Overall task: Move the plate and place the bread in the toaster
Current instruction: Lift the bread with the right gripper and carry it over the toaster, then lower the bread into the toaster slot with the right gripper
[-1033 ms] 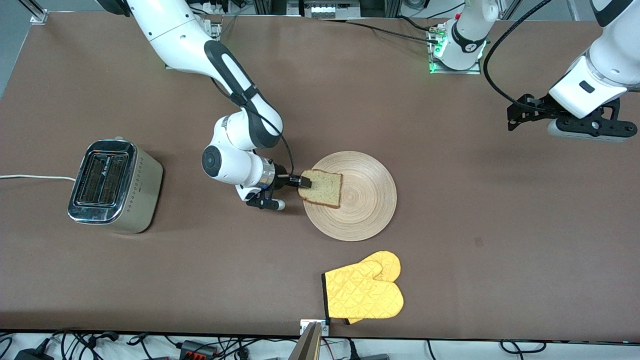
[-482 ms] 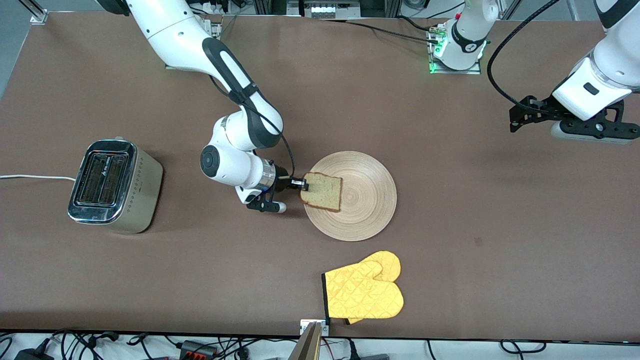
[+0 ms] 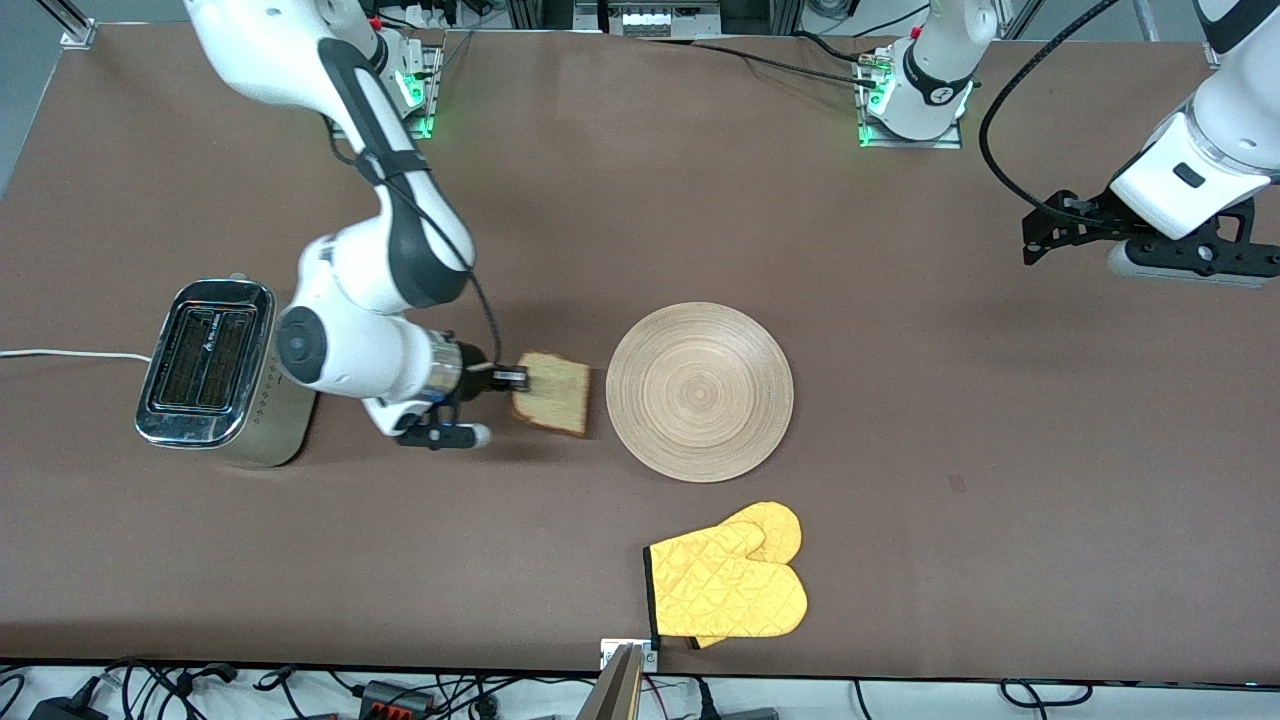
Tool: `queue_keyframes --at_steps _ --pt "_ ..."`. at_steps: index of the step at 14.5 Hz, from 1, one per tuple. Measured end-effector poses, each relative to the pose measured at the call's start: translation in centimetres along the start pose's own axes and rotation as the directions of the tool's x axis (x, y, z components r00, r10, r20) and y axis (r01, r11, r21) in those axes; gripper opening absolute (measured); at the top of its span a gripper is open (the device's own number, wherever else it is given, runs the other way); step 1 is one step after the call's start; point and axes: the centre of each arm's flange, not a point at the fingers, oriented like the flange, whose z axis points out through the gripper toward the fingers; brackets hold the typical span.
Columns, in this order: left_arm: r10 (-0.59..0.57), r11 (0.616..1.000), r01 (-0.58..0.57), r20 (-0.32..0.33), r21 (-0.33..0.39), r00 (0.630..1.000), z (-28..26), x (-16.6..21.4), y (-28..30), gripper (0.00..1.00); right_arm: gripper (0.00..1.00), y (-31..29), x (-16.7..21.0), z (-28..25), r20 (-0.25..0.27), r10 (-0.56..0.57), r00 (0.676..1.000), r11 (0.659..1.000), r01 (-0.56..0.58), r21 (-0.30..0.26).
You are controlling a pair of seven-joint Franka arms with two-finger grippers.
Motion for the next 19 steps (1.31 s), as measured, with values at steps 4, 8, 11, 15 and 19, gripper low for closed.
queue_keyframes --at_steps 4,8,11,15,19 --pt "-0.005 1.0 0.005 0.002 -0.001 1.0 0.1 0.0 -0.8 1.0 0.08 6.2 -1.3 -5.7 0.076 0.026 0.997 0.973 -0.007 -0.23" --pt "-0.004 1.0 0.004 0.003 -0.002 1.0 0.2 0.1 -0.8 1.0 0.08 10.3 -3.2 -12.0 0.074 0.048 0.996 0.906 -0.012 -0.424" --pt "-0.007 1.0 0.007 0.007 -0.002 1.0 0.4 0.2 -1.0 1.0 0.08 13.2 -4.2 -16.7 0.029 0.058 0.998 0.856 -0.035 -0.515" --pt "-0.002 1.0 0.002 0.009 -0.002 1.0 0.5 0.3 -0.8 1.0 0.08 16.3 -4.4 -21.5 -0.006 0.014 1.0 0.81 -0.015 -0.587" --pt "0.002 1.0 -0.002 0.008 -0.002 1.0 0.4 0.3 -0.5 1.0 0.08 20.7 -4.1 -22.5 0.033 0.017 0.999 0.812 0.005 -0.584"
